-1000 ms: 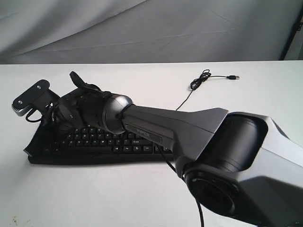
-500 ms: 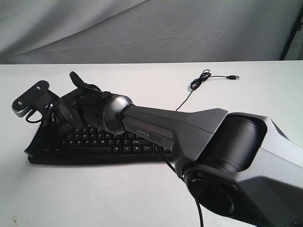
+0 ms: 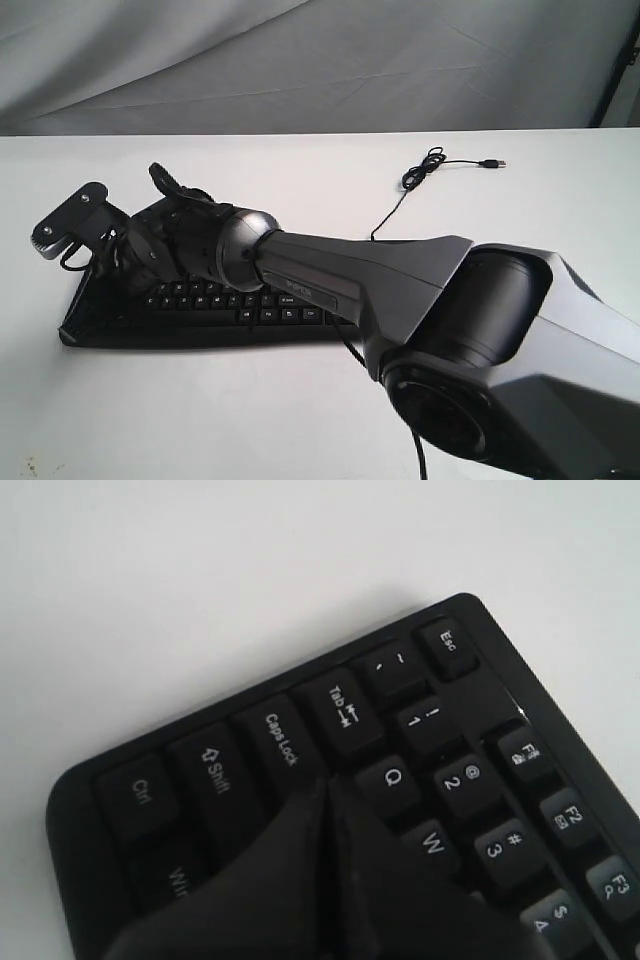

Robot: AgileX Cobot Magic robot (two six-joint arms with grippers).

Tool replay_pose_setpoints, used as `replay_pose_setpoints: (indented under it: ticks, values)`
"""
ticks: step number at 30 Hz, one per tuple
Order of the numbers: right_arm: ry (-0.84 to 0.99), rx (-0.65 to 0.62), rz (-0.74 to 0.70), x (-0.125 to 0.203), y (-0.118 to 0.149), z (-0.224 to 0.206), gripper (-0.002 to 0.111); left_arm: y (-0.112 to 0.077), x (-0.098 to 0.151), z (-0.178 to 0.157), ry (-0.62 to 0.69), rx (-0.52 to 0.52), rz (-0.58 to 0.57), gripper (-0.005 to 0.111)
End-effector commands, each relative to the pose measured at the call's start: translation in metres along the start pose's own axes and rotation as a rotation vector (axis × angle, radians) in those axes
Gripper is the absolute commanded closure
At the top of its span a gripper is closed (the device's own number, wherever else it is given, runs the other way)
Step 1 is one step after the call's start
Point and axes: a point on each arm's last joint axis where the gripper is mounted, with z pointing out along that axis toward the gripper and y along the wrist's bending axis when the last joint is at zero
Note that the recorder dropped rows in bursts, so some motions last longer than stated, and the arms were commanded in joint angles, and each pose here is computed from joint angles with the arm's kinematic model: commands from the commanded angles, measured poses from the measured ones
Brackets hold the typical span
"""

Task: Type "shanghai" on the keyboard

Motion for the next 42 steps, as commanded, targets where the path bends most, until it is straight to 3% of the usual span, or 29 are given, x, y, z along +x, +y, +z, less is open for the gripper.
replay_pose_setpoints:
  ticks: [1,13,20,25,42]
  values:
    - [0.003,0.014,-0.031,-0.007,-0.006,-0.011,0.108,0.000,0.001,0.000,-0.004,0.005,-0.001,0.107]
    - [0.030,0.068,-0.100,-0.017,-0.013,-0.076,0.108,0.000,0.001,0.000,-0.004,0.005,-0.001,0.107]
    - [0.012,0.091,0.015,0.031,-0.029,-0.111,0.108,0.000,0.001,0.000,-0.004,0.005,-0.001,0.107]
    - [0.028,0.078,0.067,0.057,-0.026,-0.102,0.108,0.000,0.001,0.000,-0.004,0.005,-0.001,0.107]
    - [0.041,0.058,0.116,0.063,-0.028,-0.071,0.108,0.000,0.001,0.000,-0.004,0.005,-0.001,0.107]
